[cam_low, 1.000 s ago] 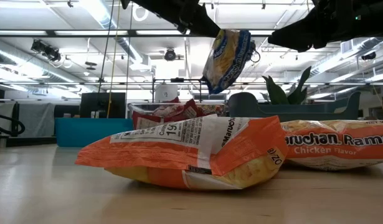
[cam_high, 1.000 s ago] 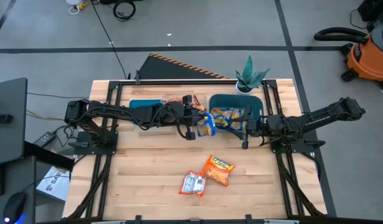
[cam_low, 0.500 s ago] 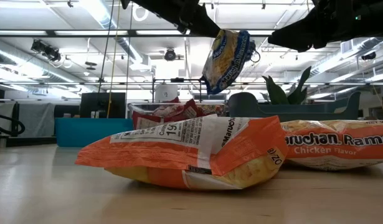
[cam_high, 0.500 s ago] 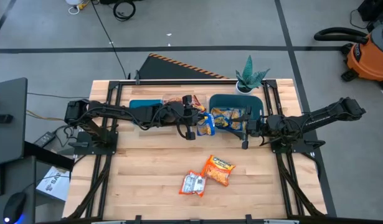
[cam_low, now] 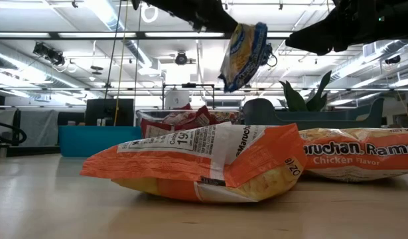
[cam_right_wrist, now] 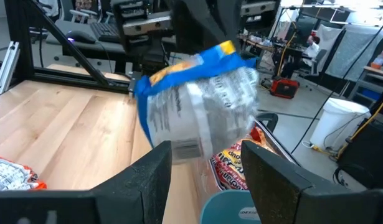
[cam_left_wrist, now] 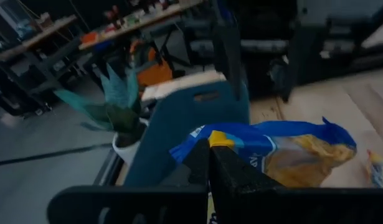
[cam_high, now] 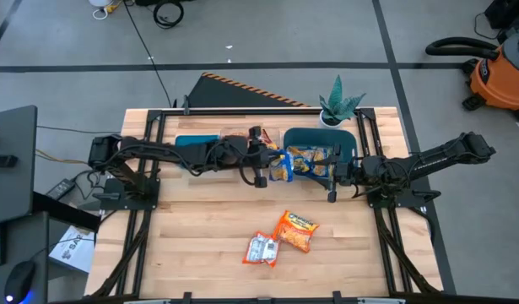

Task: Sort Maruchan noodles
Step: Put the blue noodle pack into the green bin

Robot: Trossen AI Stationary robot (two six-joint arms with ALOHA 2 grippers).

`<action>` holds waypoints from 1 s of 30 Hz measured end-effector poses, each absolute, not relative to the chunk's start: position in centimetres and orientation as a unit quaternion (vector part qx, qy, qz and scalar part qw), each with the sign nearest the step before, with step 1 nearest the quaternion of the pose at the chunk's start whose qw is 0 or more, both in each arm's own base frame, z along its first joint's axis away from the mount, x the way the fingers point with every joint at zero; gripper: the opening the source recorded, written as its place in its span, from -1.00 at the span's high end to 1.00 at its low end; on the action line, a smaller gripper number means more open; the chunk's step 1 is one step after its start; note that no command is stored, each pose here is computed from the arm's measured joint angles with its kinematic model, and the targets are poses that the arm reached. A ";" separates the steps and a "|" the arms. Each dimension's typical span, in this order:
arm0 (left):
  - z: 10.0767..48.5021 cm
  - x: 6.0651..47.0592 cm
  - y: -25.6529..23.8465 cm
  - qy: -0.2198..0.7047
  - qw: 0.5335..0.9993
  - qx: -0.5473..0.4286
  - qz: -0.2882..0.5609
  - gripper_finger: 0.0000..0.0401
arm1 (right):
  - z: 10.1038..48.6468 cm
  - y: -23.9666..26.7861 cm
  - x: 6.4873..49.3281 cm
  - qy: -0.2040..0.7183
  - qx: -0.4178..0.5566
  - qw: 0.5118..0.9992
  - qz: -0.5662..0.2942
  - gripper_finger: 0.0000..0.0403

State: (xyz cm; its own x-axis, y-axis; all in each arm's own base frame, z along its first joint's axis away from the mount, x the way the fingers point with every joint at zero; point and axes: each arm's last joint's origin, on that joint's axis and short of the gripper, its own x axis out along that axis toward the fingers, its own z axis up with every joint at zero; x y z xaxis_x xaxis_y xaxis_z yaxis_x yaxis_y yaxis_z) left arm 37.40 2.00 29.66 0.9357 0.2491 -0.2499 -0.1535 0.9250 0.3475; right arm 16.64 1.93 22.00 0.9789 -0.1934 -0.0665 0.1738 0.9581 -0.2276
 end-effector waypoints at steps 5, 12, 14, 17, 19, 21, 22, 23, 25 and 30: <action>29.1 38.5 3.3 0.111 0.975 0.156 0.111 0.98 | 22.5 2.0 16.5 0.024 -0.120 0.987 -0.100 0.01; 28.5 40.5 5.4 0.102 0.974 0.149 0.134 0.98 | 23.2 2.2 15.7 0.018 -0.137 0.978 -0.158 0.01; 29.3 41.1 6.2 0.117 0.972 0.148 0.140 0.98 | 23.4 2.4 15.5 0.013 -0.144 0.976 -0.160 0.01; 29.8 42.4 7.4 0.147 0.970 0.144 0.131 0.98 | 23.7 2.7 15.1 0.006 -0.153 0.975 -0.159 0.01; 29.8 43.3 8.1 0.157 0.970 0.139 0.123 0.98 | 23.9 2.9 14.8 0.000 -0.158 0.975 -0.159 0.01; 29.8 44.4 8.6 0.159 0.971 0.136 0.115 0.98 | 24.0 3.0 14.7 -0.001 -0.162 0.974 -0.161 0.01; 29.8 44.8 8.9 0.159 0.972 0.135 0.112 0.98 | 24.0 3.1 14.6 0.001 -0.164 0.973 -0.163 0.01; 29.6 45.2 9.2 0.165 0.971 0.133 0.108 0.98 | 24.0 3.2 14.5 0.003 -0.166 0.972 -0.165 0.01; 29.0 46.2 9.7 0.174 0.970 0.133 0.103 0.98 | 23.9 3.2 14.5 0.009 -0.170 0.970 -0.172 0.01; 26.5 47.7 11.1 0.207 0.965 0.130 0.095 0.98 | 23.6 3.3 14.3 0.027 -0.176 0.964 -0.197 0.01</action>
